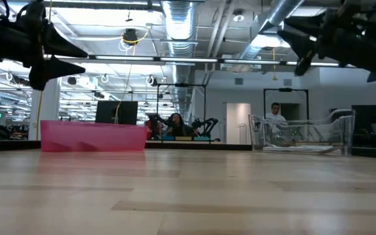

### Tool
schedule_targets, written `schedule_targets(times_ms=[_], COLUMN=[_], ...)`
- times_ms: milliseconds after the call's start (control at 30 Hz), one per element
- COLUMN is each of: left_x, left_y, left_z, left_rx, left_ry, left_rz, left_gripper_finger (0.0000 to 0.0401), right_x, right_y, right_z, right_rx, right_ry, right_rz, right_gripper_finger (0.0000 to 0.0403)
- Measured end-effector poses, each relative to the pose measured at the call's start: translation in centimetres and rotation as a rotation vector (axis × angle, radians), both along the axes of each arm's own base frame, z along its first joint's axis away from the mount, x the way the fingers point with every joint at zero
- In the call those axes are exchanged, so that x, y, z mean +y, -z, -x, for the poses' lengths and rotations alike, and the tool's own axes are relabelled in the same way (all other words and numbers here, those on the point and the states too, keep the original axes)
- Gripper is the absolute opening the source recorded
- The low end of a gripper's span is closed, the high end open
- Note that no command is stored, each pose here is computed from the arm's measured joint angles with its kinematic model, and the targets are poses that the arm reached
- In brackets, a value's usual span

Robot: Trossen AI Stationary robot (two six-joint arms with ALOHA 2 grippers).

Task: Sort silverware by color (type)
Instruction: Return to Home Position

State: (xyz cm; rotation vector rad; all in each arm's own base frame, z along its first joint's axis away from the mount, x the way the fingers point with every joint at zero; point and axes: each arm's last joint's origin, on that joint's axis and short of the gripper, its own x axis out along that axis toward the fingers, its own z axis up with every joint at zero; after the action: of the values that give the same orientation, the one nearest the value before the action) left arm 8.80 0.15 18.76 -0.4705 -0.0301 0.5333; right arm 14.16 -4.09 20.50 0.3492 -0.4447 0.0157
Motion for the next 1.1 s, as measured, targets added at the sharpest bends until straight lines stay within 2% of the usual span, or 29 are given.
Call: schedule_targets(times_ms=[100,333,467,567,700,767,900,1100], left_x=[-0.3,-0.6,-0.8,-0.9,-1.4,-1.5,-1.5,-1.5], left_y=[0.0,0.1,0.3,1.1,1.7,1.6,1.5,1.4], left_z=[0.0,-0.1,-0.2,-0.4,-0.9,-0.9,-0.8,-0.8], left_rx=[0.013,0.036,0.052,0.043,0.025,0.009,0.003,-0.003], left_ry=[0.056,0.149,0.211,0.228,0.392,0.425,0.430,0.423], left_rz=[-0.018,-0.032,-0.028,-0.032,-0.057,-0.059,-0.071,-0.062], left_gripper_finger=[0.0205,0.0205,0.0205,0.0205,0.0205,0.0205,0.0205,0.0205], right_x=[0.0,0.0,0.4,1.2,2.5,2.9,3.1,2.6], right_y=[0.9,1.1,1.8,2.3,2.7,2.7,2.2,-0.4], right_z=[0.3,0.2,-0.2,-0.6,-1.0,-1.1,-1.0,-0.7], right_rx=[0.030,0.045,0.127,0.170,0.192,0.195,0.137,-0.057], right_ry=[0.019,0.024,-0.002,-0.055,-0.146,-0.169,-0.179,-0.132], right_rz=[-0.019,-0.032,-0.024,0.024,0.105,0.120,0.136,0.167], right_gripper_finger=[0.0154,0.0154,0.0154,0.0154,0.0154,0.0154,0.0154,0.0154])
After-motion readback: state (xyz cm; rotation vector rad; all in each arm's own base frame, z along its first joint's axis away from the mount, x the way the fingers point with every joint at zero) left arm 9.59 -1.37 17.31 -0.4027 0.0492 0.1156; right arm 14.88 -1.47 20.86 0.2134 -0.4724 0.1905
